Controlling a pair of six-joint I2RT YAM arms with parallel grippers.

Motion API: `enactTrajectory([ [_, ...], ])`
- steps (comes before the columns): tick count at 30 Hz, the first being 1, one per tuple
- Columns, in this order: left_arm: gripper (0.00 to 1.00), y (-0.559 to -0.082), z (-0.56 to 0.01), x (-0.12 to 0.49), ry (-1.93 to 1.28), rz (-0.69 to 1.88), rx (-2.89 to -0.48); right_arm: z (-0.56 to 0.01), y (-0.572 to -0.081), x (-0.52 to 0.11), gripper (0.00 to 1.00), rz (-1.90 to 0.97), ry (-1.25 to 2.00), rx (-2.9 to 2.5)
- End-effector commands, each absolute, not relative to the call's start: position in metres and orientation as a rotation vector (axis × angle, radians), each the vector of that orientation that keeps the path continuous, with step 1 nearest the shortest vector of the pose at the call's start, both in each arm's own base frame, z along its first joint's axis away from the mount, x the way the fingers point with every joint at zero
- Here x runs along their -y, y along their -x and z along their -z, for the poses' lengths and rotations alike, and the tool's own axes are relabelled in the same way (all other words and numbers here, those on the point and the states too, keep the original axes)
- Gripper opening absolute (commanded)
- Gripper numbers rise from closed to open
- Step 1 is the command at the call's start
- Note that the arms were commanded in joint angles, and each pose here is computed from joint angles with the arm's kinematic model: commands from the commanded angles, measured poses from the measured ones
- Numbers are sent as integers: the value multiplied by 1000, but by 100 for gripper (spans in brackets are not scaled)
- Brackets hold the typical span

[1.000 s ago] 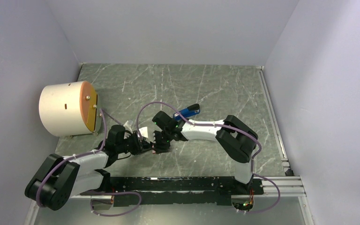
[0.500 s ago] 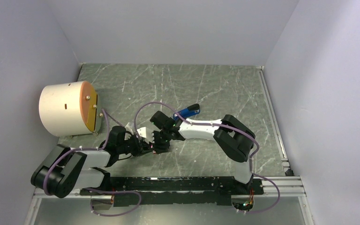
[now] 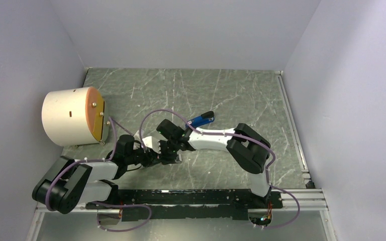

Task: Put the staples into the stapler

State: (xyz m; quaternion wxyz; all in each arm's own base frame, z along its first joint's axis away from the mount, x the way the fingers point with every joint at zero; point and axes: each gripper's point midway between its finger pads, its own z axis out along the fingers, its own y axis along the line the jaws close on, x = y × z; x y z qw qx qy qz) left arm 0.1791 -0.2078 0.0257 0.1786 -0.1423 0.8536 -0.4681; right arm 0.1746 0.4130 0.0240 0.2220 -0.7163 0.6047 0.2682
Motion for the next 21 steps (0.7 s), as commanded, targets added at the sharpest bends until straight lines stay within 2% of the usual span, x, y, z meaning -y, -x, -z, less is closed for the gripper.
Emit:
enactTrajectory([
  [1,16,-179,-30,209,347,1320,-2402,-42,-180,-433,50,-747,1938,-1568],
  [9,26,-181,-22,199,350,1207,-2439,-63,-186,-402,65,-758,1806,-1639],
  [15,48,-186,-21,192,357,1119,-2457,-104,-194,-382,67,-834,1539,-1685],
  [18,52,-189,-23,189,366,1086,-2460,-119,-199,-375,67,-827,1403,-1707],
  [21,53,-190,-23,183,388,1025,-2474,-127,-213,-367,72,-779,1197,-1871],
])
